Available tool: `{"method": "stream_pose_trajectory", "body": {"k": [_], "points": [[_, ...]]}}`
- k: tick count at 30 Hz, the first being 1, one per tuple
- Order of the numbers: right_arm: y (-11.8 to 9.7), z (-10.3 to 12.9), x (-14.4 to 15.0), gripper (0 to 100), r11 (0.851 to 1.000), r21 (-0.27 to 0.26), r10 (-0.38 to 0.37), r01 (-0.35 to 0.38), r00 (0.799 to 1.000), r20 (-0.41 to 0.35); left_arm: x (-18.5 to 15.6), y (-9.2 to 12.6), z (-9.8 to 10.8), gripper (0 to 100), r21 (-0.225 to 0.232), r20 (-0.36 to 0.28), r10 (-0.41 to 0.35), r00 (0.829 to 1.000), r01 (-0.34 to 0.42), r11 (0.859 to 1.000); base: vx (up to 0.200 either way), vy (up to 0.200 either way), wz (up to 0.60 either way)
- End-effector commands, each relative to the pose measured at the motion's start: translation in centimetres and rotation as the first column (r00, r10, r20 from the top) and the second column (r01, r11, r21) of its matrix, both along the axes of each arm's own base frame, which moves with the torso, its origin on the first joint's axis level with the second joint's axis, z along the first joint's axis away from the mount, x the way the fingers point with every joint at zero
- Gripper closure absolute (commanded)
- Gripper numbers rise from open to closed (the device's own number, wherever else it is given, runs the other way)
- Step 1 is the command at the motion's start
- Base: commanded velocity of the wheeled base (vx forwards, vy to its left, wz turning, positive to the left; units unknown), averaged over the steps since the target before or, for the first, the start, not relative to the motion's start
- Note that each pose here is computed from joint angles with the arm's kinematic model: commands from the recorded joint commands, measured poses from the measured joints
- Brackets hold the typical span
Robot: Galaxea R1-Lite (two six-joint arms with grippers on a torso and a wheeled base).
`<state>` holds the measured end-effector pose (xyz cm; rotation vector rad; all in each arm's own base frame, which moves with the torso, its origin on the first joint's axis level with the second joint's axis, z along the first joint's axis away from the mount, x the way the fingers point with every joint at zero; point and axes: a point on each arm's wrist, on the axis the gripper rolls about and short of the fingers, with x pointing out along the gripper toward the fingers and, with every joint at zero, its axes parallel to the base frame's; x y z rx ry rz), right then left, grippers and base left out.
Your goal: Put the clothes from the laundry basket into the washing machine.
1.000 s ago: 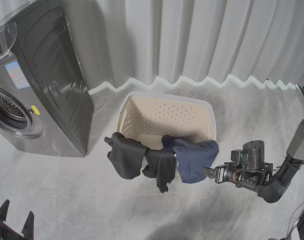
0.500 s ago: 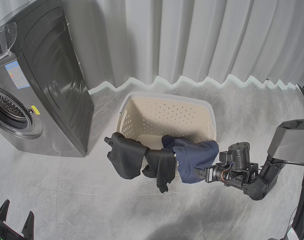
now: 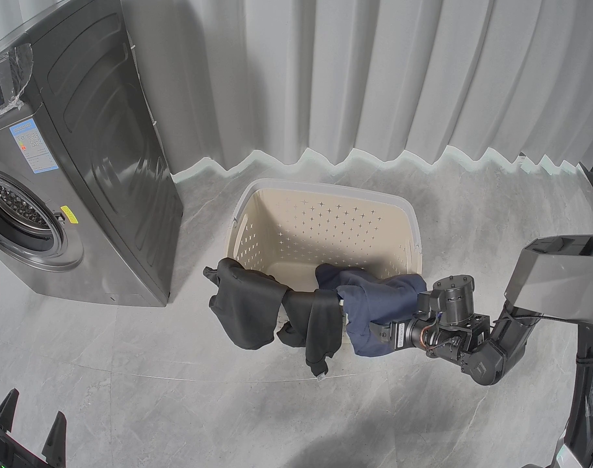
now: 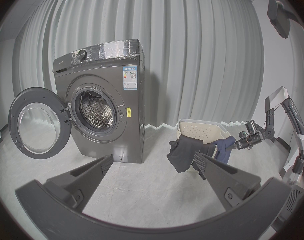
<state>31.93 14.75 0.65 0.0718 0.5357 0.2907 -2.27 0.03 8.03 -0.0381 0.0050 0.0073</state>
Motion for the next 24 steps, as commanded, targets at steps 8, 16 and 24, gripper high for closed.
{"method": "stream_pose_trajectory", "body": {"k": [8, 16, 24], "points": [[0.3, -0.2, 1.3, 100, 1.000, 0.017, -0.009, 0.008, 1.000, 0.025, 0.0, 0.0, -0.5, 0, 0.000, -0.003, 0.000, 1.000, 0.000, 1.000, 0.000, 0.000, 0.00], [0.2, 0.2, 0.9, 100, 1.000, 0.025, -0.009, 0.008, 0.999, 0.035, 0.0, 0.0, -0.5, 0, 0.000, -0.003, 0.000, 1.000, 0.000, 1.000, 0.000, 0.000, 0.00], [-0.8, 4.7, -1.8, 100, 0.999, 0.053, 0.002, -0.009, 0.992, 0.130, 0.0, 0.0, -0.5, 0, 0.000, -0.003, 0.000, 1.000, 0.000, 1.000, 0.000, 0.000, 0.00]]}}
